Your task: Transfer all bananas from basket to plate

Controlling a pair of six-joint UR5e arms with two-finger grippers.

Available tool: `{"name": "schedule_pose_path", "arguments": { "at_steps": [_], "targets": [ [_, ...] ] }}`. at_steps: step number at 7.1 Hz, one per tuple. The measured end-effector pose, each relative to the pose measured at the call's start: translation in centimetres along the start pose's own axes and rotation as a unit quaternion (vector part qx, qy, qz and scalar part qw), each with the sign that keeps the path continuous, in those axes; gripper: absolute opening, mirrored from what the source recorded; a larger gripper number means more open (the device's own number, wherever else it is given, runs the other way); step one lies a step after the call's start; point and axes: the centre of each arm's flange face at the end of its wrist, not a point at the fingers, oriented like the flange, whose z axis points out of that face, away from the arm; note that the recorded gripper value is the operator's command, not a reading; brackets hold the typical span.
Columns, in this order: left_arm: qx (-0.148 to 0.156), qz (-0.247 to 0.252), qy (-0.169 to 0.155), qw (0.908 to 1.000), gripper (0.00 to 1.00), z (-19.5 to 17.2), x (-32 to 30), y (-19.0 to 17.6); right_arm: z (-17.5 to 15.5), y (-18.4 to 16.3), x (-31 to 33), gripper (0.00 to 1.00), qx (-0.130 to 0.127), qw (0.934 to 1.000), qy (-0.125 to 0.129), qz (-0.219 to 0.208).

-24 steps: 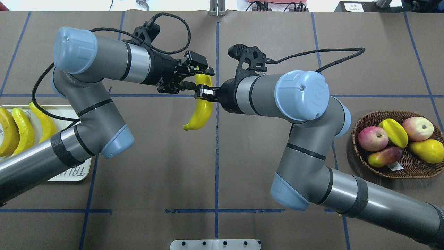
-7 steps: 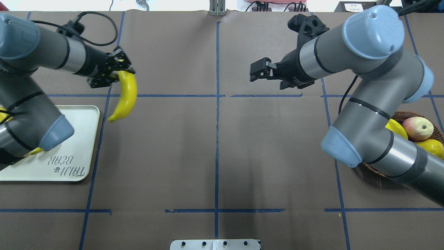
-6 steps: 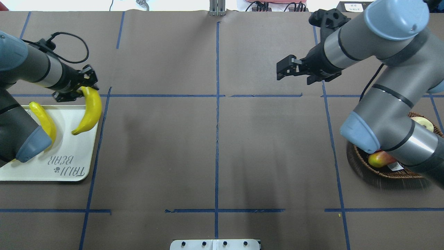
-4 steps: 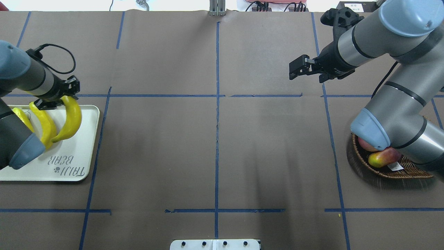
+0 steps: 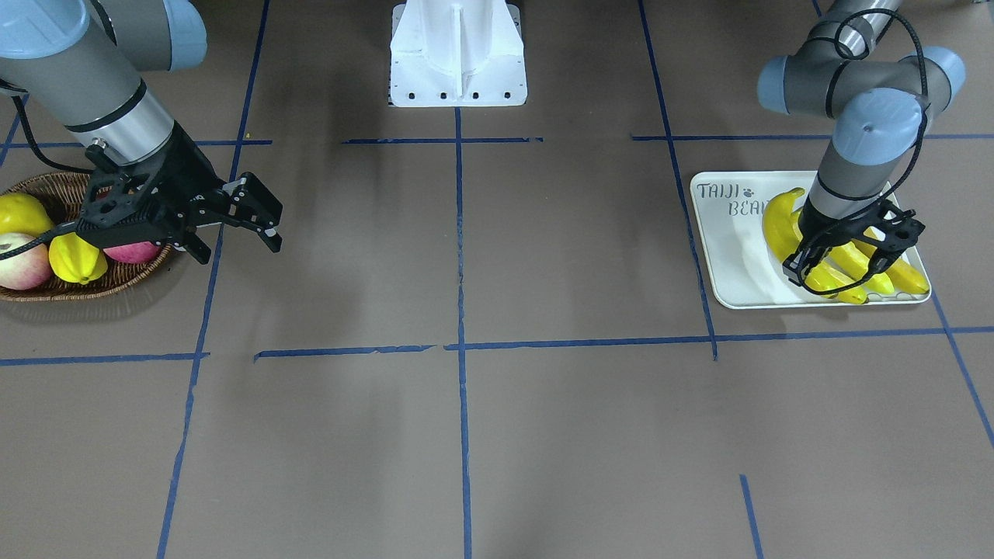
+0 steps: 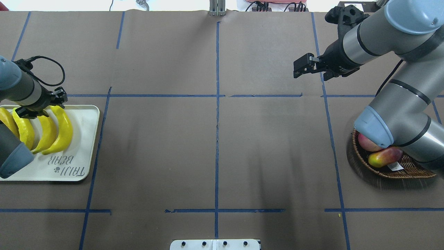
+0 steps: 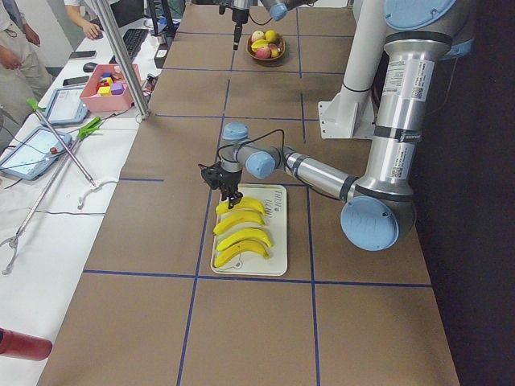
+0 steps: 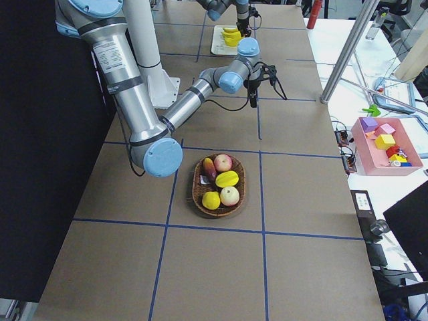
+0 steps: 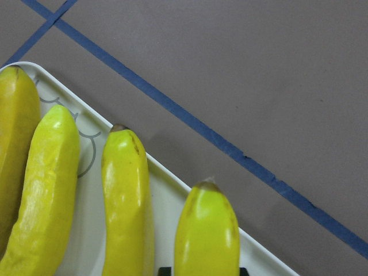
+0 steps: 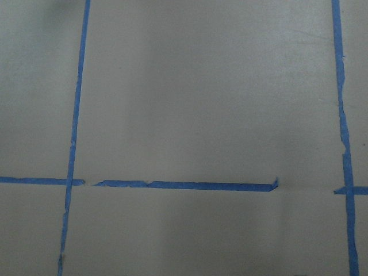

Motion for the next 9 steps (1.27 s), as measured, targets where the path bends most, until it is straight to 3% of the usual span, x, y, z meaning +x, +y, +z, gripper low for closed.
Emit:
{"name": "schedule_pose_path", "arguments": {
  "at_steps": [2,4,7,9],
  "targets": [
    [-0.005,0.048,0.002,0.9989,1.00,-0.3,-0.3,0.0,-0.1,-0.2,0.3,1.00,0.002,1.0000,0.002,0.000],
    [-0.031,0.131,0.006,0.9908,1.00,-1.0,-2.5,-0.7,0.1,-0.9,2.4,1.00,-0.006,0.9997,0.017,-0.015],
    [-0.059,0.264,0.012,0.9627,1.00,-4.5,-8.1,-8.7,-1.2,-2.8,11.7,1.00,-0.045,0.9939,0.061,-0.080],
    [-0.067,0.355,0.002,0.9326,1.00,-6.9,-13.2,-15.0,-3.4,-3.9,22.7,1.00,-0.069,0.9867,0.072,-0.128]
  ]
}}
